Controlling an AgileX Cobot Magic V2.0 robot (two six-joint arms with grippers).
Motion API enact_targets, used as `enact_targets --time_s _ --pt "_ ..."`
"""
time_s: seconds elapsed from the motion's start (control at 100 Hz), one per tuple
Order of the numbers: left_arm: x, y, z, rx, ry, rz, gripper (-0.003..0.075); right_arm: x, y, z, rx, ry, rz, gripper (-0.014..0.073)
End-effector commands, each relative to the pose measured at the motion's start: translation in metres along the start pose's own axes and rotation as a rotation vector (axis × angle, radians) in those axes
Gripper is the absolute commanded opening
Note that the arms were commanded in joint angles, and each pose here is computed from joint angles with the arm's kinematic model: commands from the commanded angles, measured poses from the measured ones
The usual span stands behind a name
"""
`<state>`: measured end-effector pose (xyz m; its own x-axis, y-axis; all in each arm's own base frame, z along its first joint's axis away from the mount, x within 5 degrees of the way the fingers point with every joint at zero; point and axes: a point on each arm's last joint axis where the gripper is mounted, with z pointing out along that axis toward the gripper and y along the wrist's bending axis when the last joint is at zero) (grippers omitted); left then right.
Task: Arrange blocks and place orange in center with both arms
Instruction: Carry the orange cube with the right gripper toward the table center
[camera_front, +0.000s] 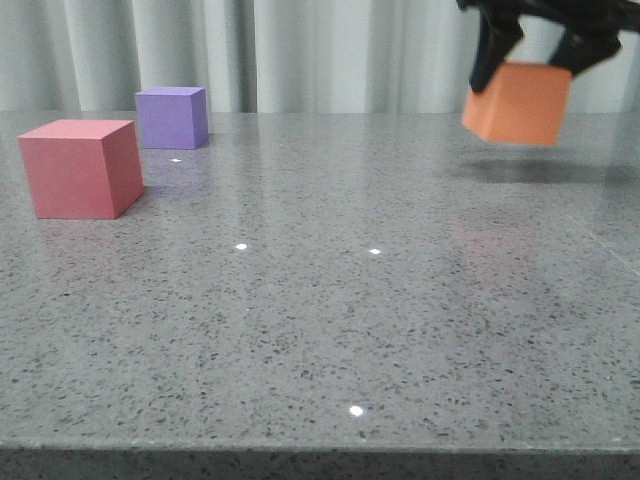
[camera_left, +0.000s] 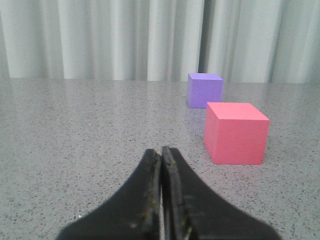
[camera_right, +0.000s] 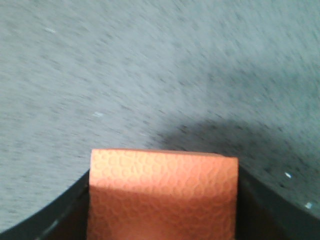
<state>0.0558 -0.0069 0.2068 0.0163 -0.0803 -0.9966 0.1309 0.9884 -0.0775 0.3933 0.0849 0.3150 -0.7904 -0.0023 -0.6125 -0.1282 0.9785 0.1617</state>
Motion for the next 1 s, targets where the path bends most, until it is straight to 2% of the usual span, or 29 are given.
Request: enact_targets --time_s 0.0,0.21,0.54,0.75,0.93,0.99 --pt "0.005 -0.001 -0.001 0.017 -0.066 -0.01 -0.002 -0.022 0.025 -0.041 -0.068 -0.156 -0.029 0.03" --pt "0.005 -0.001 -0.001 0.017 -0.066 -0.01 -0.002 -0.035 0.078 -0.04 -0.168 -0.202 -0.066 0.03" --pt "0.005 -0.001 -0.001 0.017 -0.066 -0.01 -0.002 -0.04 0.141 0.003 -0.258 -0.165 -0.032 0.03" --pt "0.005 -0.001 -0.001 0.017 -0.066 -0.01 -0.002 -0.037 0.152 0.027 -0.26 -0.138 -0.012 0.03" --pt "0.005 -0.001 -0.001 0.017 -0.066 -0.01 -0.002 -0.036 0.152 0.029 -0.255 -0.121 -0.015 0.0301" --pt "0.005 -0.001 -0.001 0.017 -0.066 -0.01 -0.002 -0.035 0.152 0.029 -0.255 -0.119 -0.015 0.0325"
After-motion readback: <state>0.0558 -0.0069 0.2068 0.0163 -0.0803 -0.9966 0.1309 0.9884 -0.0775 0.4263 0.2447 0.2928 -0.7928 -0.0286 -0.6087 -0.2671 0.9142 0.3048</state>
